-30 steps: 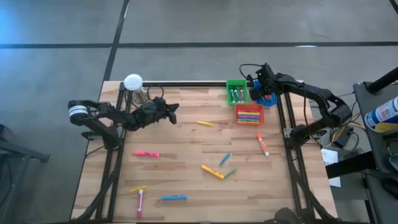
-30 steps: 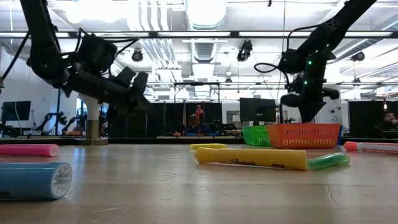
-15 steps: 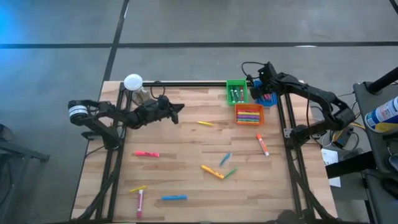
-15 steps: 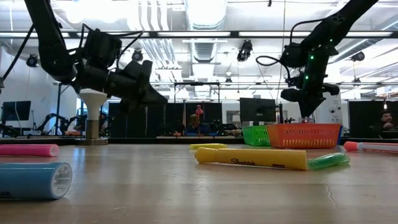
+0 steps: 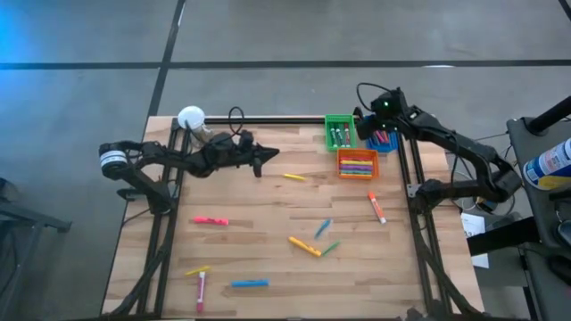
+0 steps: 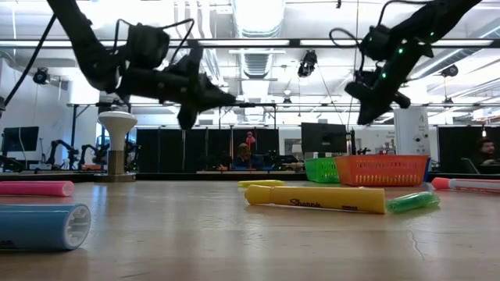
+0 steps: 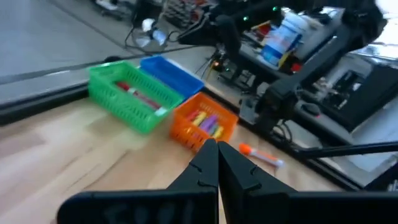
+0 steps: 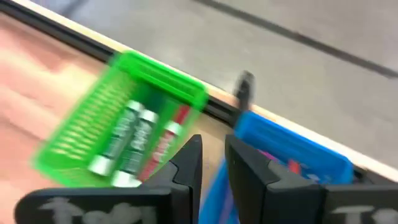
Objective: Pick & Place Markers
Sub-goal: Put the top yellow pen into the blue bin
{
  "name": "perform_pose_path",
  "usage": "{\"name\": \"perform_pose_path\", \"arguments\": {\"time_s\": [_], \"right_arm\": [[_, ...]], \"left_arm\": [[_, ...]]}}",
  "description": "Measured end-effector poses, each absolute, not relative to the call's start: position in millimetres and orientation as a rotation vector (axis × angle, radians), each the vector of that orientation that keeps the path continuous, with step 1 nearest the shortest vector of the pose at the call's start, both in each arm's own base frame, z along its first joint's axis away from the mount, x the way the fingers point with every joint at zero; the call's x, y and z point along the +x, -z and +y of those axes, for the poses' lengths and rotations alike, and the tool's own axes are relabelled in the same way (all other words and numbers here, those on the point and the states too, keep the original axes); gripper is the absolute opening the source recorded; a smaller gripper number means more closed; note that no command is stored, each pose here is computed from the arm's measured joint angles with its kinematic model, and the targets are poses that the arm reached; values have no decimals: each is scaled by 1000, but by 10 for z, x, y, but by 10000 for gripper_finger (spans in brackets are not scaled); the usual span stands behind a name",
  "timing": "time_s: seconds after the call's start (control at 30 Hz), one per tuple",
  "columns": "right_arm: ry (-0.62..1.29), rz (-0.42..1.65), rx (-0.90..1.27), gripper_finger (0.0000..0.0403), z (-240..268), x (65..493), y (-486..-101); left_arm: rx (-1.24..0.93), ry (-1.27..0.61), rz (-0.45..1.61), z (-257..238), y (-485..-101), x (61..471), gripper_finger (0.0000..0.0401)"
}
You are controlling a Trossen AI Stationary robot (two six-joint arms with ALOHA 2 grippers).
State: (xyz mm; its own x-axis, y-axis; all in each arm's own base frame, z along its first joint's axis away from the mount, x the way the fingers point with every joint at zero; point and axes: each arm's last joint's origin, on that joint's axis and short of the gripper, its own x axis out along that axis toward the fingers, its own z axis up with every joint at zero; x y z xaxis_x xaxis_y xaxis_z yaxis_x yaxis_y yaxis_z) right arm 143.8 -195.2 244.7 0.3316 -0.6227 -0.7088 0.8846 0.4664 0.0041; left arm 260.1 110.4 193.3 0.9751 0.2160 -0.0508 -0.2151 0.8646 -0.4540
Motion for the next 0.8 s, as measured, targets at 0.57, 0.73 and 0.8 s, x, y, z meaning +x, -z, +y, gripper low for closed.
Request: {"name": "perform_pose_path", "arguments": {"time_s": [0.57, 0.73, 0.8], "right_arm": [[813, 526, 286, 63, -1368, 1575, -2300], [782, 502, 279, 63, -1254, 1553, -2247], [776, 493, 276, 63, -1229, 1543, -2248]], "left_arm": [[-305, -187, 162, 1062, -1972, 3069, 0], [-339, -182, 208, 1045, -2064, 3173, 2], [-315, -184, 284, 1045, -2057, 3198, 6]]}}
